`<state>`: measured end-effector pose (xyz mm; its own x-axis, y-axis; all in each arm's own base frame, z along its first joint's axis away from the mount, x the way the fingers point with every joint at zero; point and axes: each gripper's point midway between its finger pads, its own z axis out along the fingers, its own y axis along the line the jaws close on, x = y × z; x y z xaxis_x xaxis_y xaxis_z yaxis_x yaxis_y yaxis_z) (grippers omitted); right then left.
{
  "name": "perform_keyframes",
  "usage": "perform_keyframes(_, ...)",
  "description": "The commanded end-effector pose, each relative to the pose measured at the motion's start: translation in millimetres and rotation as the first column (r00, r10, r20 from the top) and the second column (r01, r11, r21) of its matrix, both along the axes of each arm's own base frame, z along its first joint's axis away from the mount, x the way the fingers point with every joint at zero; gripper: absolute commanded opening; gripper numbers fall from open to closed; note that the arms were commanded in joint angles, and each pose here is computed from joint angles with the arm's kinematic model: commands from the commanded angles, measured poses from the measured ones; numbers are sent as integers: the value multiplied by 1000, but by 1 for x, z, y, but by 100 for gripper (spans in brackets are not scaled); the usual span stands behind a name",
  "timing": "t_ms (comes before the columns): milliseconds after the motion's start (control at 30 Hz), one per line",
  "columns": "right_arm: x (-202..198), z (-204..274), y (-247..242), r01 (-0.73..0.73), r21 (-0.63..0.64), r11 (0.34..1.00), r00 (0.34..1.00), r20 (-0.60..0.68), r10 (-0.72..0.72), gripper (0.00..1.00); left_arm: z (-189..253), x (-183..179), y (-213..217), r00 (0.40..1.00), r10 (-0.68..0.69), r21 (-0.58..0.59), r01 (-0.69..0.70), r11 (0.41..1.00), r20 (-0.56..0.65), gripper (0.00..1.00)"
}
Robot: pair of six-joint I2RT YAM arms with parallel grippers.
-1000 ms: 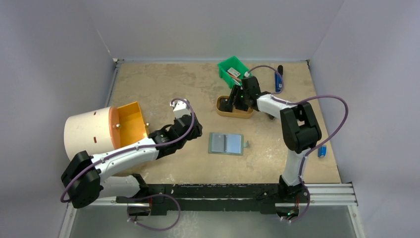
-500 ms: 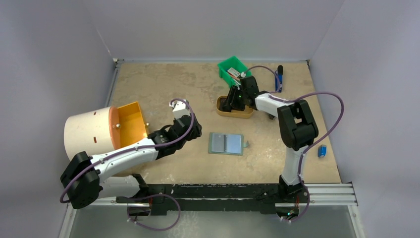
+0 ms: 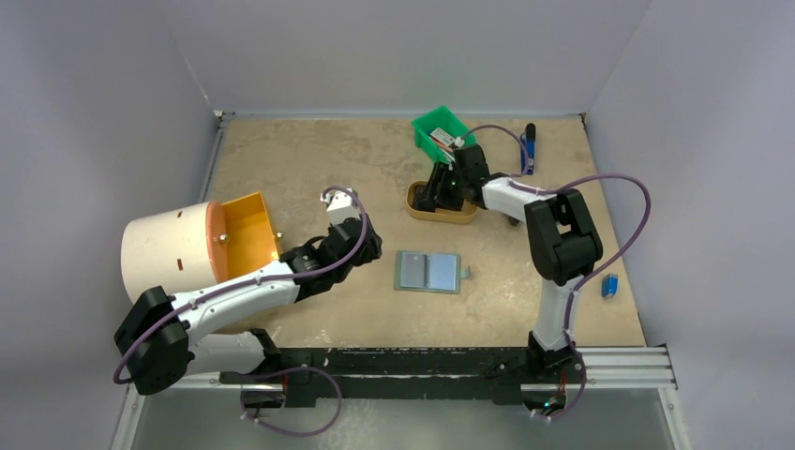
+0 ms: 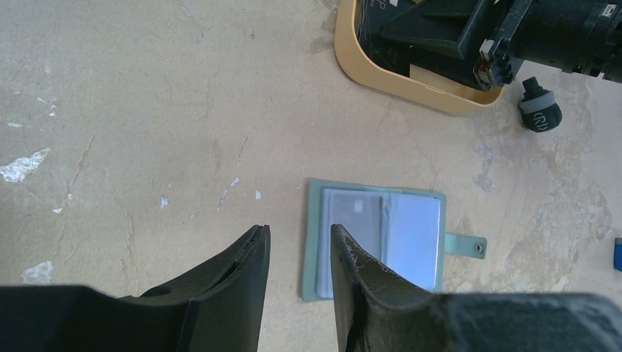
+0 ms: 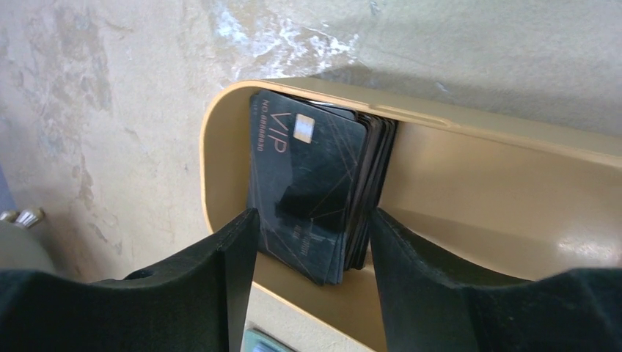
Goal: Put the credit cards into the card holder
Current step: Adjust the credit card in the storage box.
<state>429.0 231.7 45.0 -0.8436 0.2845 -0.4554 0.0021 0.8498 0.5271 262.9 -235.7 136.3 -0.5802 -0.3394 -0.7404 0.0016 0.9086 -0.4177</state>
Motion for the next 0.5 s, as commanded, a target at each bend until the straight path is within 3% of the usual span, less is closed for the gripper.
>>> perform_keyframes(0, 1, 11, -13, 70, -38, 997, 998, 11, -69, 61, 12, 4, 1, 999, 23, -36, -22, 999, 30, 35)
perform_keyframes(233, 4, 6, -14, 72, -61, 996, 997, -14, -73, 61, 12, 4, 2, 999, 27, -34, -26, 999, 32, 35)
perform_keyframes(467, 2, 1, -20, 81, -79, 994, 996, -20, -82, 52, 14, 4, 2, 999, 29, -31, -28, 999, 36, 35)
